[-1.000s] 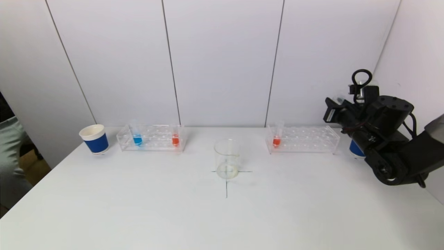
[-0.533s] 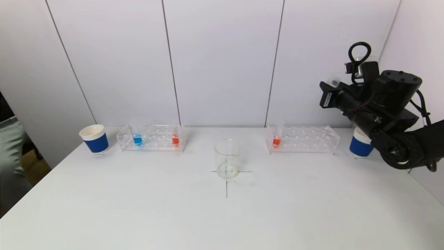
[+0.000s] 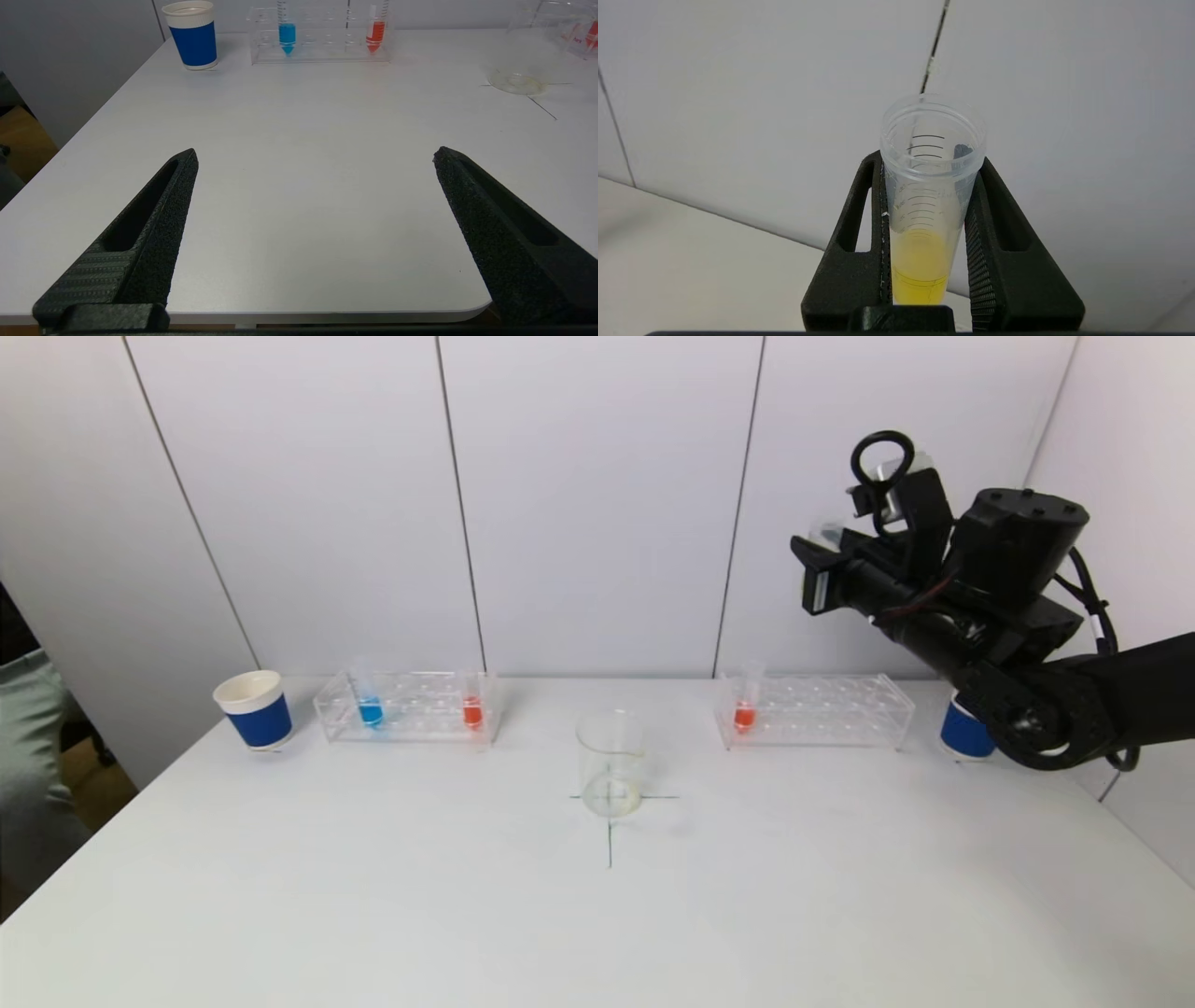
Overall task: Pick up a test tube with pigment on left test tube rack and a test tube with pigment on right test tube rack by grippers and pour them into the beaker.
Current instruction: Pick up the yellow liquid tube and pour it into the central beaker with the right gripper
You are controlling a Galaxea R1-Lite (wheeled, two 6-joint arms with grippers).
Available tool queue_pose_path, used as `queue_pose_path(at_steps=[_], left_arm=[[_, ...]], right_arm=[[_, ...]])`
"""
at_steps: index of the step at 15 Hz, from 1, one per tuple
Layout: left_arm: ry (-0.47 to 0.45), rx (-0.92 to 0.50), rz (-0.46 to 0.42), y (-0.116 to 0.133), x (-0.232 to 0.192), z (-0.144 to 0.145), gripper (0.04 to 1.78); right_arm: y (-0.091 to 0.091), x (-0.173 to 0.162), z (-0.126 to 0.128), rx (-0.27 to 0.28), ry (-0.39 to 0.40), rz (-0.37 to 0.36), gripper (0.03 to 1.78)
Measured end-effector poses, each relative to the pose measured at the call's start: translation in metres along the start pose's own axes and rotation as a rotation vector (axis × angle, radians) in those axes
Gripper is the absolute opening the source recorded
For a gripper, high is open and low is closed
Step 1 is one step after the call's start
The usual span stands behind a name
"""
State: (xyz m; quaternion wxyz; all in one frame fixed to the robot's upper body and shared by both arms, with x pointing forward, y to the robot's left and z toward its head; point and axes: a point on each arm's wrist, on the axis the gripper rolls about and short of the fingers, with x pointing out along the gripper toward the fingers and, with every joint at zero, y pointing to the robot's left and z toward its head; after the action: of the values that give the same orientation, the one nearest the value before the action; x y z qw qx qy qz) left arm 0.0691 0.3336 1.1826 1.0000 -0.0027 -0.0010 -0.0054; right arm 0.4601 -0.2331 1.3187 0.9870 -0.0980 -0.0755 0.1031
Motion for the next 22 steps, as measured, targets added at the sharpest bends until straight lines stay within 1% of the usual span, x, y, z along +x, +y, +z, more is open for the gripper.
queue_pose_path(at_steps=[3,5,8,9,11,14,16,19,22], left_arm=[[0.000,0.000,0.000,0.000,0.000,0.000,1.76],[0.000,0.000,0.000,0.000,0.000,0.000,1.76],[0.000,0.000,0.000,0.000,0.000,0.000,1.76],[0.000,0.000,0.000,0.000,0.000,0.000,1.76],[0.000,0.000,0.000,0.000,0.000,0.000,1.76],[0.000,0.000,0.000,0.000,0.000,0.000,1.76],[0.000,0.000,0.000,0.000,0.000,0.000,1.76],[0.000,0.000,0.001,0.000,0.000,0.000,1.76],[0.000,0.000,0.001,0.000,0.000,0.000,1.76]], right_arm=[[0.016,0.003,0.000,-0.039,-0.015,0.076,0.51],[0.019,0.006,-0.002,-0.085,-0.031,0.110,0.51],[0.023,0.010,-0.003,-0.136,-0.056,0.173,0.51],[0.025,0.012,-0.003,-0.156,-0.066,0.179,0.51],[0.029,0.017,-0.005,-0.177,-0.085,0.192,0.51],[0.040,0.025,-0.010,-0.226,-0.114,0.219,0.51],[0.050,0.030,-0.016,-0.262,-0.137,0.259,0.51],[0.066,0.034,-0.025,-0.292,-0.141,0.306,0.51],[0.076,0.037,-0.032,-0.311,-0.158,0.366,0.51]])
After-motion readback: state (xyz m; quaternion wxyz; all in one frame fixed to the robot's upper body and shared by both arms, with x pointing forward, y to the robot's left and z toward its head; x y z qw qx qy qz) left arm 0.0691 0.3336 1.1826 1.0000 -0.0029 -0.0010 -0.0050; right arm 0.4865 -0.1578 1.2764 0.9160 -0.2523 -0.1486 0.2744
